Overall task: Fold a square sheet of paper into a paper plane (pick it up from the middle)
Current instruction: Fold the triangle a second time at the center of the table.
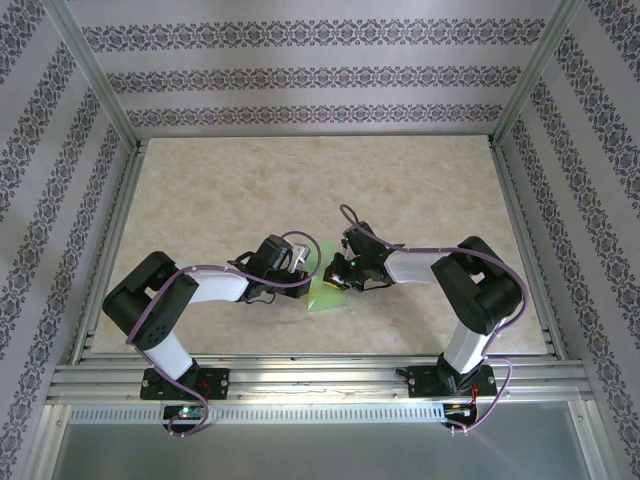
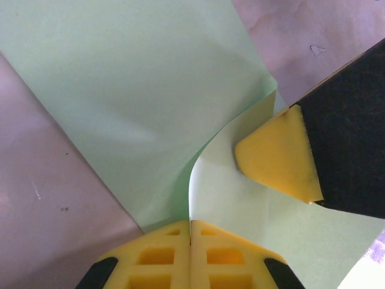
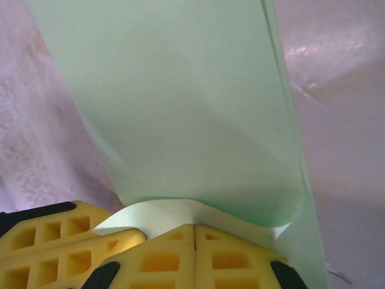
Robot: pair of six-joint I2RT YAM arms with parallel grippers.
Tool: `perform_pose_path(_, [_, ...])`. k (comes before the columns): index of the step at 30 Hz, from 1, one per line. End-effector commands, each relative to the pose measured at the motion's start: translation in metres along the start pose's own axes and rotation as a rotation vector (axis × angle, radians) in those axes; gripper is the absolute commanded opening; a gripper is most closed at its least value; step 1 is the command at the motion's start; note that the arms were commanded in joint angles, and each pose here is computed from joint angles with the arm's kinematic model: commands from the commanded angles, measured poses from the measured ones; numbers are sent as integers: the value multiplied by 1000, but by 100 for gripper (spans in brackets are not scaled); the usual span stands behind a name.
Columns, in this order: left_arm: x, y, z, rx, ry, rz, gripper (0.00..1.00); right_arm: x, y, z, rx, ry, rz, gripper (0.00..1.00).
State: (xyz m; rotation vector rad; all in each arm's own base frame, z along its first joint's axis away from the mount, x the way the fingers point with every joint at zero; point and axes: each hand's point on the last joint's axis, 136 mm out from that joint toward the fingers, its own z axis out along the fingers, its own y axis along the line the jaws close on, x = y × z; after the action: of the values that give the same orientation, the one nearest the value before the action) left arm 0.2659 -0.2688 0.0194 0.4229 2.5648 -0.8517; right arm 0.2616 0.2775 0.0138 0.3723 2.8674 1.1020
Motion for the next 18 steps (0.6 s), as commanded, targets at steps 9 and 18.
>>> perform_pose_path(9, [17,16,0,-46,62,-16,0,-15,-23,-16,4,-30,43,0])
perform_pose_path(18, [15,14,0,-43,62,-10,0,-28,-8,-29,-58,-70,41,0])
